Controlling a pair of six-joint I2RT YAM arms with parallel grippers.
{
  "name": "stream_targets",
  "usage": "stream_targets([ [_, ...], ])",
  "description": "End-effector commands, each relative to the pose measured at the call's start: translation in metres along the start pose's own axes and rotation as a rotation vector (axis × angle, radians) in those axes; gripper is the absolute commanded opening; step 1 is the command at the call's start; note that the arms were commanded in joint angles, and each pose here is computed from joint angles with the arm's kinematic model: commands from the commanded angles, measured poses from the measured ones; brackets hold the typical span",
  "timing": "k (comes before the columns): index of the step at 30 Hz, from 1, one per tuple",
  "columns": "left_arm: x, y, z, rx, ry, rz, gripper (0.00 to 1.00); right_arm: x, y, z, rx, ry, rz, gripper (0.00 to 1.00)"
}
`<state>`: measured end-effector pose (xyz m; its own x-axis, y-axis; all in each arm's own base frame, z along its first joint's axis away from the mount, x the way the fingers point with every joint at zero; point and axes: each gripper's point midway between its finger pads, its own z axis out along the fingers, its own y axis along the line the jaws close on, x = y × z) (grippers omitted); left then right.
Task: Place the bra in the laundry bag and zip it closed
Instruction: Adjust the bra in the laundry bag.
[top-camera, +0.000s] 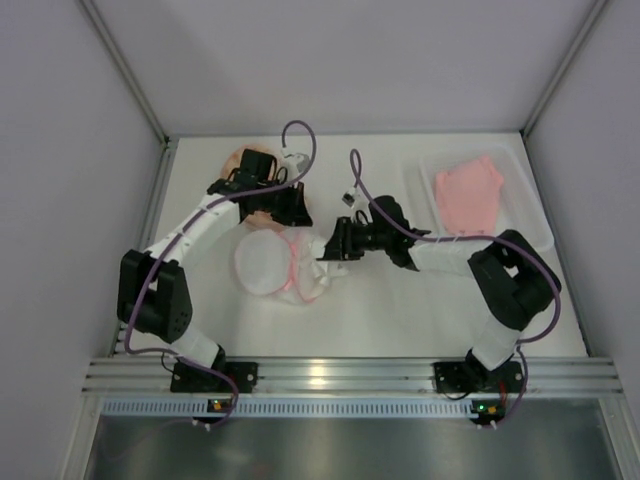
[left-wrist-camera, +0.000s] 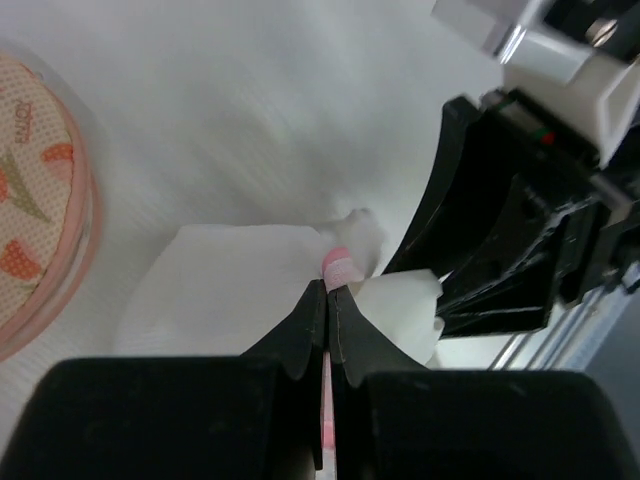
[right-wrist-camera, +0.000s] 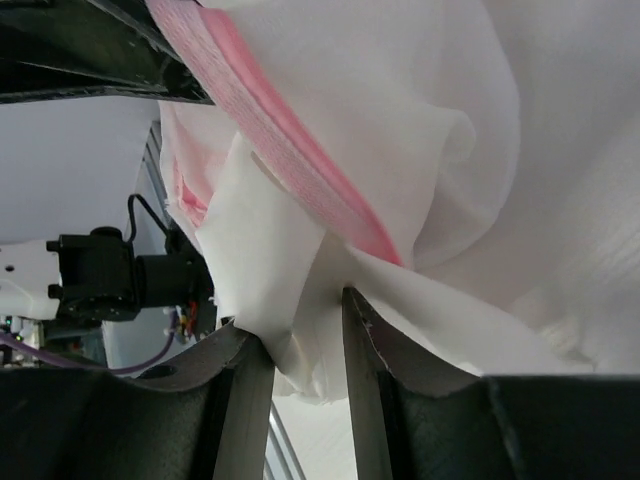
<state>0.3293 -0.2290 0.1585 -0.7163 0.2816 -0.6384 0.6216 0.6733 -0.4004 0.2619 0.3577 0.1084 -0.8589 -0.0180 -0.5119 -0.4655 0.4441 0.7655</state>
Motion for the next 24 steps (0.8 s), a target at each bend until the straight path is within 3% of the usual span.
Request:
stream_targets([
  [1,-0.041,-0.029,-0.025,0.192,-0.178,-0.152,0.00,-0.033,0.030,0.011,-0.058,-0.091,0.011,0.32],
  [4,-0.043,-0.024,-0.027,0.195,-0.199,-0.198,0.00,-0.054,0.049,0.005,-0.075,-0.148,0.031,0.23],
  [5,-0.041,-0.025,-0.027,0.201,-0.192,-0.233,0.00,-0.062,0.057,0.002,-0.085,-0.164,0.028,0.12],
  [7,-0.043,-0.024,-0.029,0.203,-0.208,-0.259,0.00,-0.069,0.068,-0.003,-0.095,-0.173,0.035,0.03],
  [13,-0.041,-0.008,-0.027,0.194,-0.224,-0.452,0.00,-0.080,0.082,-0.010,-0.023,-0.143,-0.119,0.00],
  [16,-0.044,-0.009,-0.024,0.233,-0.243,-0.545,0.00,-0.078,0.080,-0.007,-0.006,-0.149,-0.107,0.00],
  [19,-0.040,-0.009,-0.020,0.286,-0.236,-0.674,0.00,-0.064,0.055,0.011,0.022,-0.140,-0.042,0.00],
  [24,-0.045,-0.012,-0.024,0.364,-0.264,-0.713,0.00,-0.060,0.008,0.043,0.114,-0.133,0.011,0.00],
])
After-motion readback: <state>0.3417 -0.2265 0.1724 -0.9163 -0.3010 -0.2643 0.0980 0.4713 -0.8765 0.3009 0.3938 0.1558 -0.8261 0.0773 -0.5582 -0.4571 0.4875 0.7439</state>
